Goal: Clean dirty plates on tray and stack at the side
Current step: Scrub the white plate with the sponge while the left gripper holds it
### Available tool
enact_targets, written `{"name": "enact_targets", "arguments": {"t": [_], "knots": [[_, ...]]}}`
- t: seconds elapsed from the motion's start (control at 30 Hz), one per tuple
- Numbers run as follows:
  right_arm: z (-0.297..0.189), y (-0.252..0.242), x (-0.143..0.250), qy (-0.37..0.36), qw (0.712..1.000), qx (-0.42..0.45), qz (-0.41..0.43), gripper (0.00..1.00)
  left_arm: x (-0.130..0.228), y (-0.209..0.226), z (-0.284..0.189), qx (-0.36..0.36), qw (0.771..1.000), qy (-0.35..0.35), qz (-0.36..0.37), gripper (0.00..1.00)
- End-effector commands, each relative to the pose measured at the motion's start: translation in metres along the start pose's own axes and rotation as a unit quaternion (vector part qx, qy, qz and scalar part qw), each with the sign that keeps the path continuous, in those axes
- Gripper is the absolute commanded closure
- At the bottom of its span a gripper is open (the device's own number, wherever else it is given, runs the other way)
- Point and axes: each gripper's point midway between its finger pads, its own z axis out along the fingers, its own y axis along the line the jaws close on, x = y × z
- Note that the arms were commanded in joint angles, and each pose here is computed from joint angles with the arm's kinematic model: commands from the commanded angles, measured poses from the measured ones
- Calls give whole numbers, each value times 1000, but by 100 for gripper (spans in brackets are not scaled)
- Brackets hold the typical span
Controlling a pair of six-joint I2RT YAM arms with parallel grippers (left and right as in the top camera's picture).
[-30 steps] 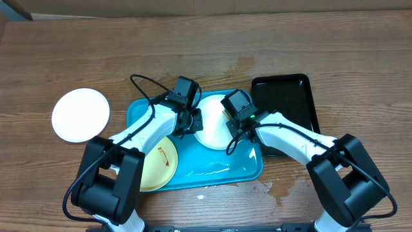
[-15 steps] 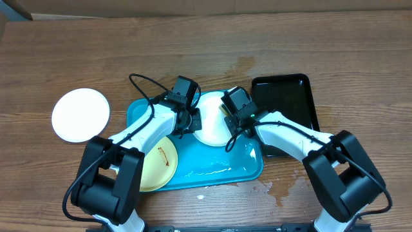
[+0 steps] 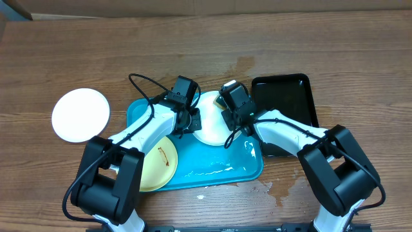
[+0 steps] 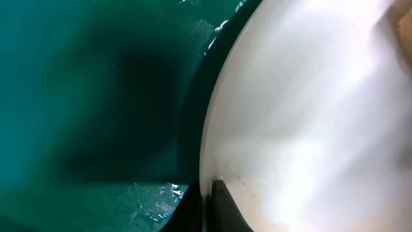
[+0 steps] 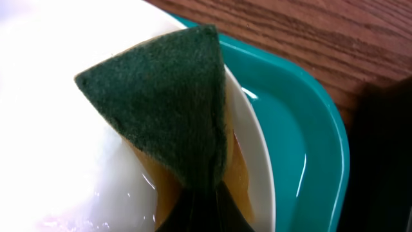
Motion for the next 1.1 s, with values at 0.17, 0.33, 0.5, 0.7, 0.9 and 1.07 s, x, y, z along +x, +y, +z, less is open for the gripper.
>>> {"name": "enact_targets", "arguments": {"t": [0.17,0.33,0.5,0.7,0.9,1.07], "knots": [[21,16,24,30,993,-116,-22,96,6,5,2,-10,1000,8,26,96],[19,24,19,15,988,-144,-55,96,6,5,3,-9,1000,8,26,96],[19,25,3,-17,987,-145,-63,96,6,5,2,-9,1000,9,26,96],[6,32,-23,-41,981,-177,-68,96,6,4,3,-8,1000,9,26,96],[-25,28,-60,-83,975,-199,-61,96,7,5,2,-9,1000,11,26,96],[-54,9,-87,-124,972,-196,-47,96,7,5,2,-9,1000,11,26,96]]}}
